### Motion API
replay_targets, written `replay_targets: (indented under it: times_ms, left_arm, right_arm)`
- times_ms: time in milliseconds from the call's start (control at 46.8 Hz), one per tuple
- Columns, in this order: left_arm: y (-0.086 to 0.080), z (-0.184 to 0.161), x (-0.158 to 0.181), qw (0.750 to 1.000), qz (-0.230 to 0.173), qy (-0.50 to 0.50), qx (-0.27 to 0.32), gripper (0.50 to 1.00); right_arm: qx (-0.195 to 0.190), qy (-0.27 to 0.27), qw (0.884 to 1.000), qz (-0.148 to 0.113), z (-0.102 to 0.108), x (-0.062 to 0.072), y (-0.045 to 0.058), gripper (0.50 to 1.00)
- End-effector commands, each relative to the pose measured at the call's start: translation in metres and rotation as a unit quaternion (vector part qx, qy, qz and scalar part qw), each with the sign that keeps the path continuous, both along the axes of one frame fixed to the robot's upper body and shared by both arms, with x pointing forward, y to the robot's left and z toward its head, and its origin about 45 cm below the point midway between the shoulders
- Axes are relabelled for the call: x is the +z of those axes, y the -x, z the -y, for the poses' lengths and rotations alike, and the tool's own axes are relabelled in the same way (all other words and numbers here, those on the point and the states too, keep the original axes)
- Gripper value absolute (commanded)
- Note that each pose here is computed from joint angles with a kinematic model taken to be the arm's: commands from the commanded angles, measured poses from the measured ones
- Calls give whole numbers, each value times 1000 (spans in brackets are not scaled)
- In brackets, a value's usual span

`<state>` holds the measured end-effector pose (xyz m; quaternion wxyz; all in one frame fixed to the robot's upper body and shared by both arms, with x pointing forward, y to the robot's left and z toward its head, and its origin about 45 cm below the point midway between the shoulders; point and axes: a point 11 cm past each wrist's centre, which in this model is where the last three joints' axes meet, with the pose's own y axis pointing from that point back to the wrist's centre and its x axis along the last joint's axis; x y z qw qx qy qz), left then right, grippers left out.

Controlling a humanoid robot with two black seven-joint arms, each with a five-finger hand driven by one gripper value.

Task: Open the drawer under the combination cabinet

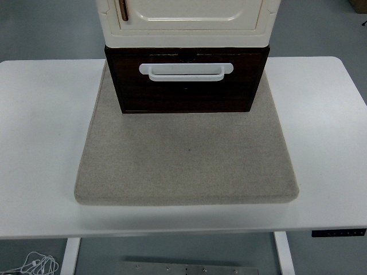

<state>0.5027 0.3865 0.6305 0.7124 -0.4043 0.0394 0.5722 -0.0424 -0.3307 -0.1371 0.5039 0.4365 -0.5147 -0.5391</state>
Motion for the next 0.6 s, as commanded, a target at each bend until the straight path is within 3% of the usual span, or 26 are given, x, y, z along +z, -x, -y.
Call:
replay_targets:
  times_ms: [0, 256, 385, 577]
  left_arm:
    - [13, 20, 35, 999, 33, -35, -18, 1000]
    - [63, 106, 115, 974, 129, -172, -68, 1000]
    - [80, 147, 120, 956, 153, -234, -90, 1000]
    - [114, 228, 107, 900, 172, -374, -144, 1000]
  right_arm:
    - [0, 0, 1000, 0, 0, 0, 0, 926]
    - [0, 0, 1000, 0, 0, 0, 0, 926]
    - [0, 0, 1000, 0, 0, 0, 0, 926]
    - [0, 0, 1000, 0, 0, 0, 0, 928]
